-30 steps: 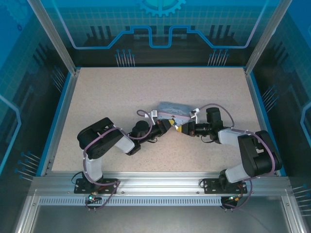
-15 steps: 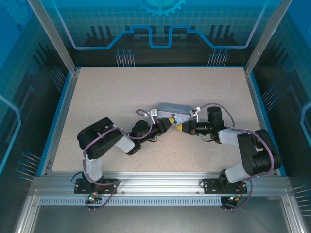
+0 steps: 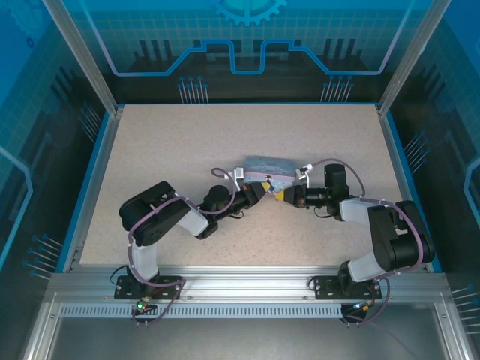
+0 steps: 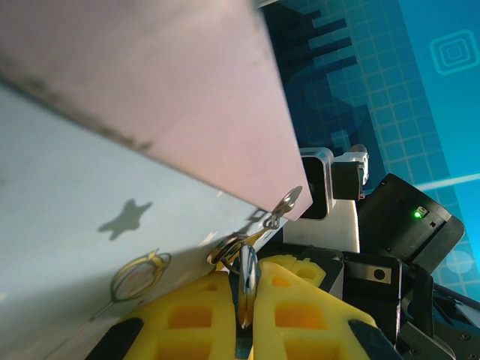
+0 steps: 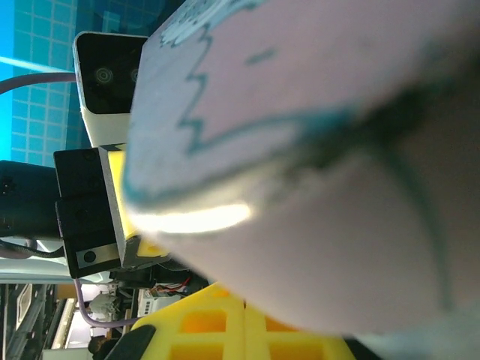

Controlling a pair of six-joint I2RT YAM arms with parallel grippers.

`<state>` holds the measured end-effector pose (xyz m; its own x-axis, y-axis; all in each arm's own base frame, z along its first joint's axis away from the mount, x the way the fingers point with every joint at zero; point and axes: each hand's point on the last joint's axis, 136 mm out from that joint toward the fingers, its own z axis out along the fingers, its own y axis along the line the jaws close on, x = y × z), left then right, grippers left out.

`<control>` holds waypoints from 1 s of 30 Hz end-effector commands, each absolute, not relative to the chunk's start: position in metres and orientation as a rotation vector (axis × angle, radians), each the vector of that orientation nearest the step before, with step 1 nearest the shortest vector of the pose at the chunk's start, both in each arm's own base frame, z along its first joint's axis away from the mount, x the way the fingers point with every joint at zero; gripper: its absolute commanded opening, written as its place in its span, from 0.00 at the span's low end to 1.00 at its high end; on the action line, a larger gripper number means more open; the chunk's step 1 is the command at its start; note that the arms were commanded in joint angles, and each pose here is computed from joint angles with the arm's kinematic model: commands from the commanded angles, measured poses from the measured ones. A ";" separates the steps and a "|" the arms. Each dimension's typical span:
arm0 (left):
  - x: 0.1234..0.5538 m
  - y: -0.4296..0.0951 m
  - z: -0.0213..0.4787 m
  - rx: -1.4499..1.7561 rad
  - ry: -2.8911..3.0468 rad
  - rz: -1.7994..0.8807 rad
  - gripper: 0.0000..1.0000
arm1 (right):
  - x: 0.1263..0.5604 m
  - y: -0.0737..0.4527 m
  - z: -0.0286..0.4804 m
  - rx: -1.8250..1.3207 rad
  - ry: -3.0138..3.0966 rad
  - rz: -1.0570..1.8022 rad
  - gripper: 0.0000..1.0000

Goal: Unlock a padlock with a key

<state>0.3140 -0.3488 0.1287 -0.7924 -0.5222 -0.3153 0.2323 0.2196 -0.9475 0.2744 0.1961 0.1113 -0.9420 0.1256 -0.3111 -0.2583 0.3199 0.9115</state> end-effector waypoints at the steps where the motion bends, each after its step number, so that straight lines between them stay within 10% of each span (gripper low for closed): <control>1: 0.266 -0.379 0.158 0.025 1.877 -1.811 0.00 | 0.306 0.190 0.139 -0.204 2.131 1.555 0.00; 30: 0.273 -0.383 0.153 -0.040 1.878 -1.795 0.00 | 0.296 0.216 0.135 -0.214 2.124 1.602 0.00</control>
<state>0.3210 -0.3435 0.1250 -0.7666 -0.5575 -0.3186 0.2149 0.2448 -0.9455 0.2783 0.2070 0.1054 -0.9404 0.1396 -0.3102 -0.2536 0.3198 0.9129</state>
